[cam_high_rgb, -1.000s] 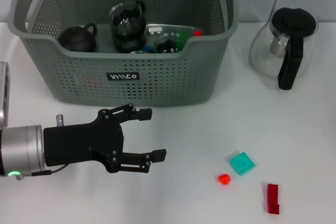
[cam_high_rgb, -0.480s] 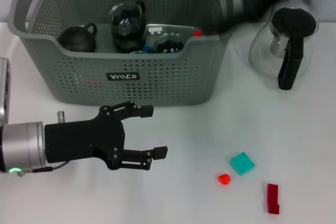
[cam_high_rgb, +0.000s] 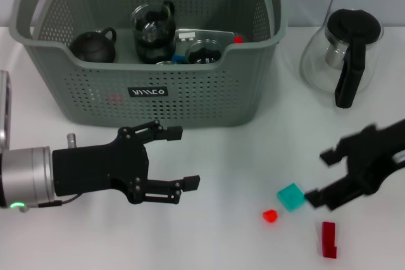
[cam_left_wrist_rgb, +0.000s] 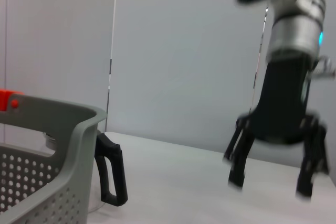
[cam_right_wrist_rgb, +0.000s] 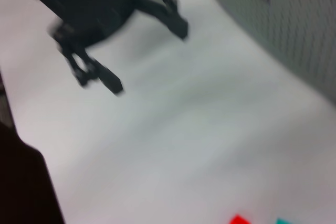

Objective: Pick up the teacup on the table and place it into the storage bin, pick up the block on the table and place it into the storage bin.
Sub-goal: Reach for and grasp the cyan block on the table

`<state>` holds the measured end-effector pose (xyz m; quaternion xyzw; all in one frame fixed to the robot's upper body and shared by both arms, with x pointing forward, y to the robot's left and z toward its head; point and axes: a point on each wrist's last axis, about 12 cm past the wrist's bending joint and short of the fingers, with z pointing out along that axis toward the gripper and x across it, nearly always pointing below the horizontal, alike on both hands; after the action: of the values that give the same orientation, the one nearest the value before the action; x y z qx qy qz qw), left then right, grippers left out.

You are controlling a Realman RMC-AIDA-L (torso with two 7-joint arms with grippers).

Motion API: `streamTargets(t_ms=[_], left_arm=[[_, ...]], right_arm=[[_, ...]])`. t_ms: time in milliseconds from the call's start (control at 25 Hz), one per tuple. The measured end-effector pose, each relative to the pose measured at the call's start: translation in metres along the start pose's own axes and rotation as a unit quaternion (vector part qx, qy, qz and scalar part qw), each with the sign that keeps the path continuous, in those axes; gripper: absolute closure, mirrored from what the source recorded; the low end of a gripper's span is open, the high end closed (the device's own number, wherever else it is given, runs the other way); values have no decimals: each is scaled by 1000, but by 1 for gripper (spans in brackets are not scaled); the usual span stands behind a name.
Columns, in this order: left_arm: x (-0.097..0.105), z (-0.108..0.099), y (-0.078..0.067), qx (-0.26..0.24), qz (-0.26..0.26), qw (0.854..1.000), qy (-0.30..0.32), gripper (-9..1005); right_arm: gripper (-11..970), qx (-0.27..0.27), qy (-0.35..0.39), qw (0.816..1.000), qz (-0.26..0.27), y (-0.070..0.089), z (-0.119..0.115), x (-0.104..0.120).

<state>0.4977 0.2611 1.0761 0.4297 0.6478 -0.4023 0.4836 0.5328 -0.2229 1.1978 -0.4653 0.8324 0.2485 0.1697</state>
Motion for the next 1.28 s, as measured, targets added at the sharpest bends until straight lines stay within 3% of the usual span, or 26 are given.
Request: streamTargets(t_ms=[280,560,880,1280], left_arm=[[1,-1,-1,-1,-1,1000,1,49],[3,0,-2,-1,-5,1000,0,49],[3,0,-2,-1,-6,1000,0,49],[1,-1,1,-9,6,1000,-5,49]], right_arm=[[15,38,85,996,14,-17,57,-5],[14,59,116,991,-8,-25,85,-14],[14,78,132,988,-9,-34,96,-20],[15,88,146,983,74,-28,90,-36]])
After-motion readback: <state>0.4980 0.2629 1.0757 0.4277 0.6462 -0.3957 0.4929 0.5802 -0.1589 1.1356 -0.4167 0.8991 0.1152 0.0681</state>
